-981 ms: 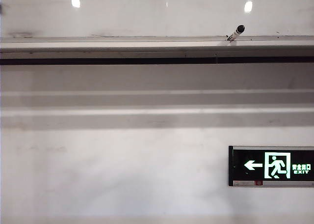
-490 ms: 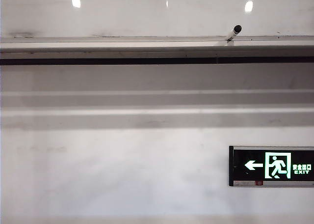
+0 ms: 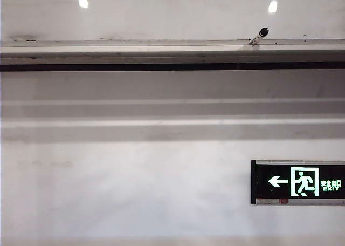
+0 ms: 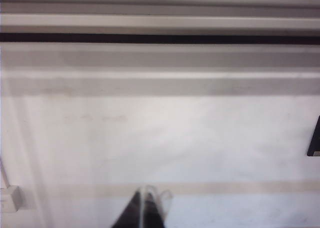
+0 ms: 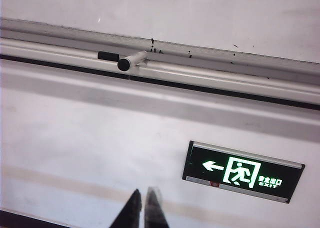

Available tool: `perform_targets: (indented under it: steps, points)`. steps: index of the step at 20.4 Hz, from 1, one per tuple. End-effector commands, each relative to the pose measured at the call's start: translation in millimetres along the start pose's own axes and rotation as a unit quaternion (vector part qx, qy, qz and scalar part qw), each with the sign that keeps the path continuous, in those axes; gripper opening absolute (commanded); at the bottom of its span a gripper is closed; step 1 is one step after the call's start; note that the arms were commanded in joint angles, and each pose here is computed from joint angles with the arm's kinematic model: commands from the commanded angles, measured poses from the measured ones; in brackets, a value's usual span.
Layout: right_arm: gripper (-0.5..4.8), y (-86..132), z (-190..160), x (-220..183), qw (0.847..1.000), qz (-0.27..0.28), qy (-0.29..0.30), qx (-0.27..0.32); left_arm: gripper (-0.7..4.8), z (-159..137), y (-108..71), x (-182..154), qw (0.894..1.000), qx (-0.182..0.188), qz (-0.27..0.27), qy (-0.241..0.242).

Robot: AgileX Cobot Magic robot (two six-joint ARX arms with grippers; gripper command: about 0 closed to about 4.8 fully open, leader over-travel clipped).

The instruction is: Take a marker from the whiteboard tray, write "Hi!" on the whiteboard, and then put the marker back vertically into the whiteboard tray.

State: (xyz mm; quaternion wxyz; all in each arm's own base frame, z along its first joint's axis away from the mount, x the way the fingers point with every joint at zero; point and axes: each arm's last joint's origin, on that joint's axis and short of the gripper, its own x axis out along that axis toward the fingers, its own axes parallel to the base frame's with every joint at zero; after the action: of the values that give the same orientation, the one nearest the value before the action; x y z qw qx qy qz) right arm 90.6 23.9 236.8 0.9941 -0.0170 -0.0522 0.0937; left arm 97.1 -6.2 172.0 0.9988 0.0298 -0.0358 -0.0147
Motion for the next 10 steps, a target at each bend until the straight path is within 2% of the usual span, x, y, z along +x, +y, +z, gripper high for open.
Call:
perform_targets:
  steps: [1, 10]
  points:
    - [0.23, -0.1, 1.8, -0.2, 1.0, -0.001, -0.007, 0.0, 0.21, 0.9, 0.1, -0.1, 1.0, 0.003, 0.001, -0.004]
    - [0.23, -0.5, 0.8, -0.6, 1.0, -0.005, -0.008, 0.0, 0.21, 0.9, 0.1, -0.1, 1.0, 0.003, 0.001, -0.004]
